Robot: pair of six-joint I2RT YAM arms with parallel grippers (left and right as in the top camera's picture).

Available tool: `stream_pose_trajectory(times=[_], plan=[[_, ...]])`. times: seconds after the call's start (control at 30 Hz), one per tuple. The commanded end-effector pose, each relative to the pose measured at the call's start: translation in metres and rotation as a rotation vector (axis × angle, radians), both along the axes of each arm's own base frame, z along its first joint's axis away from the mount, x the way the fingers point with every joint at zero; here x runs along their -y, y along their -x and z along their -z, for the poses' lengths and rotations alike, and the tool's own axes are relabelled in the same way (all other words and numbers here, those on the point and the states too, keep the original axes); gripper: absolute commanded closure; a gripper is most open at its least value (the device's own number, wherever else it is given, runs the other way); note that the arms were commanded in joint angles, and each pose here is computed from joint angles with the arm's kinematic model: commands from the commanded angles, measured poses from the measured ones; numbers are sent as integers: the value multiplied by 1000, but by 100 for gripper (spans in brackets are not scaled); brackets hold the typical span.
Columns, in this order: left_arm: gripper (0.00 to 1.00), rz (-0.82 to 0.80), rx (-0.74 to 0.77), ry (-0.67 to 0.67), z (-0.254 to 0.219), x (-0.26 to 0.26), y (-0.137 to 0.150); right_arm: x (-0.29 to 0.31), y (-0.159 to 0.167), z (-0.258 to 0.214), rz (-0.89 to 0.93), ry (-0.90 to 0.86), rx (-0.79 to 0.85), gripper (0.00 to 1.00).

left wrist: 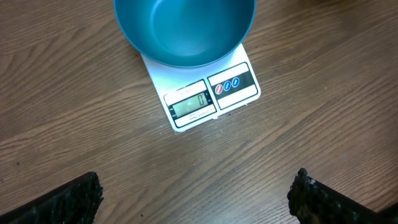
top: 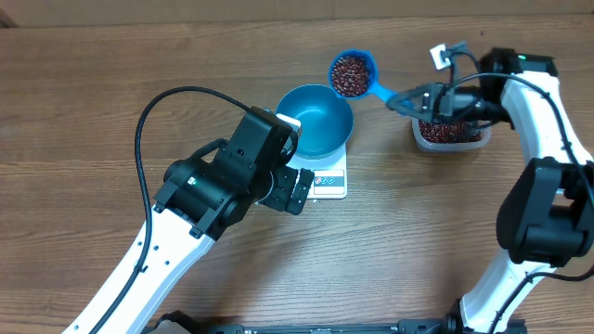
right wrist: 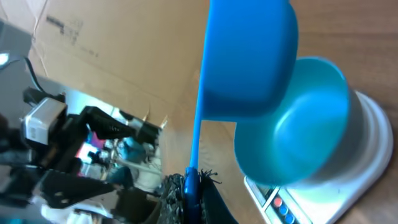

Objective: Scoop item into bowl and weigh 150g on scale
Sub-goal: 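Lift the filled scoop with the right gripper toward the teal bowl, then tilt the scoop with the right gripper to pour beans into the bowl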

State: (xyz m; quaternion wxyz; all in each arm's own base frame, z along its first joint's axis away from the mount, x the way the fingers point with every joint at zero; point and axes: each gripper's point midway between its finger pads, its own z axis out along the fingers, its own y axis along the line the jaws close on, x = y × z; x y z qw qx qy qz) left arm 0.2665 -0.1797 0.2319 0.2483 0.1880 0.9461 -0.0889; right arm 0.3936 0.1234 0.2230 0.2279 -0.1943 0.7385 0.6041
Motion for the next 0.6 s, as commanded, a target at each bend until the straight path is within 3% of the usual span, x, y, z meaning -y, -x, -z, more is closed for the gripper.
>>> stream_pose_trajectory(times=[0.0,0.2,0.57], plan=[[0,-13,1,12,-2,-1,-1,-13,-11,-6,-6,27,-22,96],[1,-13,1,12,-2,-1,-1,-33,-28,7,-4,124,3,96],[0,-13,1,12,-2,-1,-1,-55,-22,14,-36,235,54,96]])
